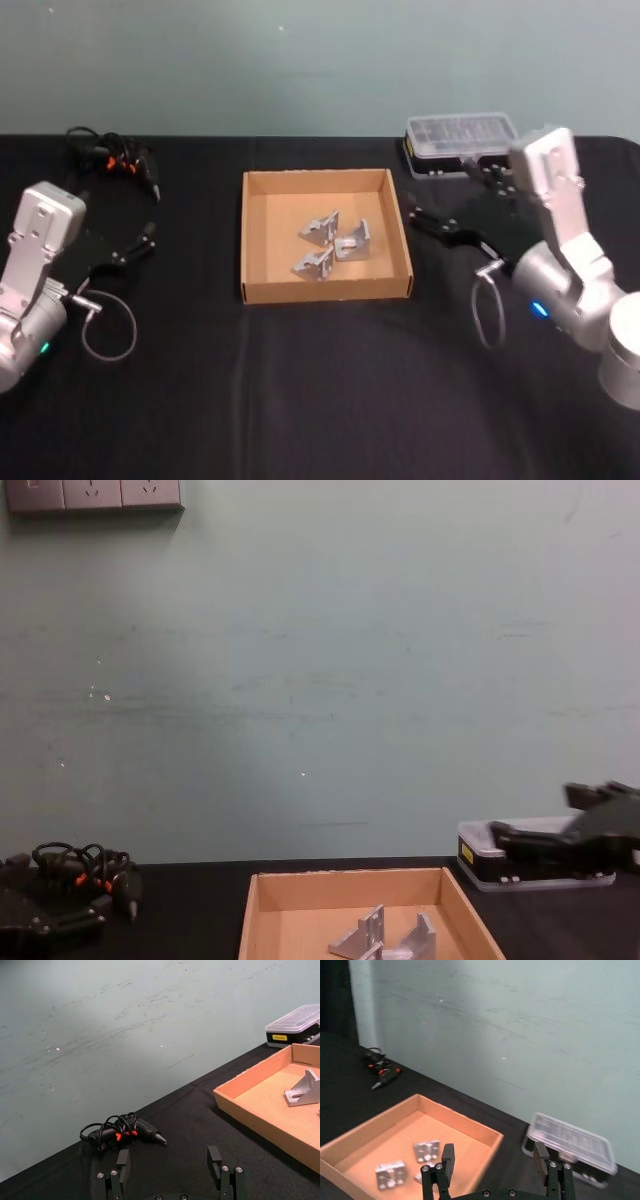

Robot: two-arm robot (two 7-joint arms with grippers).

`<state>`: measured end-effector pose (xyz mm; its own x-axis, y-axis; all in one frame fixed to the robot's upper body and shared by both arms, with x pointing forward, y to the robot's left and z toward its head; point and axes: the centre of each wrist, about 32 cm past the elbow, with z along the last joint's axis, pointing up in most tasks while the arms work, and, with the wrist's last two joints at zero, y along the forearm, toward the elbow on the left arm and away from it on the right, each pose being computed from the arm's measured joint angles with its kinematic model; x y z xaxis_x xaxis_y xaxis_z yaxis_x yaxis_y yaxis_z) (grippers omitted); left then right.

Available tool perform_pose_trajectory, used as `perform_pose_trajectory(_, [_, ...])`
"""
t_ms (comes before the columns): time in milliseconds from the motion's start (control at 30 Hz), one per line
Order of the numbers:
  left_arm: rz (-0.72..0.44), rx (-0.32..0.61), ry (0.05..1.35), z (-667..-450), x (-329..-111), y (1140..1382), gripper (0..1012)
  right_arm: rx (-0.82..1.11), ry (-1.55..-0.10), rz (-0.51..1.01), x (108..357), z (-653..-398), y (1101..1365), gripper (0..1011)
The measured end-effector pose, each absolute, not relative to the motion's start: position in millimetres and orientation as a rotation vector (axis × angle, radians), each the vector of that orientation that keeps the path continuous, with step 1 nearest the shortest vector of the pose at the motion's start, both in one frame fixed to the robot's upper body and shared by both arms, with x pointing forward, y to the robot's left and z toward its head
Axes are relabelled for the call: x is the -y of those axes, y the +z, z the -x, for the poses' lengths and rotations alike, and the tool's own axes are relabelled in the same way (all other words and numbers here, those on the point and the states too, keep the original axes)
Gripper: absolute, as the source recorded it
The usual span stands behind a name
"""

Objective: Use one hand to pick up the angle iron from the table and place it into the box.

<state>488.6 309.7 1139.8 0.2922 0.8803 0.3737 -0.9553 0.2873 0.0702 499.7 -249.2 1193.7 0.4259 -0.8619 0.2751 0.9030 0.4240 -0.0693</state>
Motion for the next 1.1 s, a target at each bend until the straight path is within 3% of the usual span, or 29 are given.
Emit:
perform_pose_trajectory(333, [-0.305,0.285,1.248,-488.6,-309.7,1139.8,1012,0.225,-1.200,0.140,281.2,-474.1,1162.4,1004])
perform_pose_trajectory(1100, [-0.304,0.285,1.248,-488.6,-309.7,1139.8,1012,0.222,-1.195,0.146,278.6,-476.1,1165.1,1004])
